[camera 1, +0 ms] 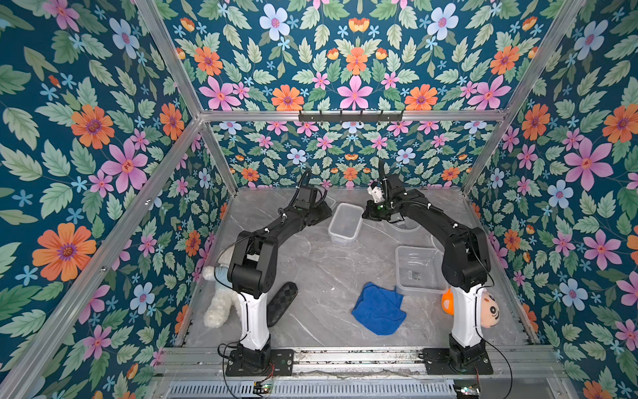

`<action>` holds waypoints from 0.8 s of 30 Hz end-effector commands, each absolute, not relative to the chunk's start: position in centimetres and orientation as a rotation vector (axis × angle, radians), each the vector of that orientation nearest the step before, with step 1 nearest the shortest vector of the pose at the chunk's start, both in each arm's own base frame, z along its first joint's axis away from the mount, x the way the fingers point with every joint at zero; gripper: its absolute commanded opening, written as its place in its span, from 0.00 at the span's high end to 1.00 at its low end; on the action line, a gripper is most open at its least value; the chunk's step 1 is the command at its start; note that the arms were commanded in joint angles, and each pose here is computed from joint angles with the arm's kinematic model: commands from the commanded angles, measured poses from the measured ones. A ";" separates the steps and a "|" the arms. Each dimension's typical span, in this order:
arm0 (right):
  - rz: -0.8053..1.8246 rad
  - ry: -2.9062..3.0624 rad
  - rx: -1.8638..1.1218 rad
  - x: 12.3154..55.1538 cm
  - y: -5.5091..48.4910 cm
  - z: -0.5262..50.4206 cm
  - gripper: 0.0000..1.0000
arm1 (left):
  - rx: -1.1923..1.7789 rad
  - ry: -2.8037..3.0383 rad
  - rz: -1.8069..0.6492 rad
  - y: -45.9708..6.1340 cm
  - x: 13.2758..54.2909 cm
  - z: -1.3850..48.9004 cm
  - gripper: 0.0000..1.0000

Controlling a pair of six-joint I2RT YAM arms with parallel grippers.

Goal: Wipe the insides of the lunch boxes
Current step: Adjust the lunch box at the center of the board.

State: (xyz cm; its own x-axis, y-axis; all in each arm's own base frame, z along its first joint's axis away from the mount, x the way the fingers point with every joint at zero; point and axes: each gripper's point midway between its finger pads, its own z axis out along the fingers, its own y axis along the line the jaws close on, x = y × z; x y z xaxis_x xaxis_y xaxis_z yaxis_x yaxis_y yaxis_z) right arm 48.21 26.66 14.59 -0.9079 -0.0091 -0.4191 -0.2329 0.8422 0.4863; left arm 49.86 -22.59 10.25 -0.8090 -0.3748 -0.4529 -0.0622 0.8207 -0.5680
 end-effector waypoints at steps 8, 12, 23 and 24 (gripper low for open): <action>0.459 2.840 -0.187 49.6 26.4 9.2 1.00 | -0.302 2.367 -0.995 -26.9 49.2 9.3 0.46; 0.495 2.815 -0.224 50.3 27.5 9.0 1.00 | -0.324 2.361 -1.060 -27.7 46.9 9.0 0.46; 0.643 2.696 -0.364 49.0 29.4 12.6 1.00 | -0.392 2.279 -1.101 -25.3 45.3 10.0 0.42; 0.646 2.678 -0.365 48.6 29.3 13.4 1.00 | -0.388 2.237 -1.122 -25.0 45.4 10.8 0.41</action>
State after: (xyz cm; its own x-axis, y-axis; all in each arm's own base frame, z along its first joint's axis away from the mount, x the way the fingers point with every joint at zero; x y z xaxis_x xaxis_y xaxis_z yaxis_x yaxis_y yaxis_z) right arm 49.54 29.37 11.51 -0.9207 -0.1392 -0.3647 -0.2860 0.8764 0.3875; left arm 44.20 -25.44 8.19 -0.8273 -0.4540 -0.3309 -0.0510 0.6473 -0.7605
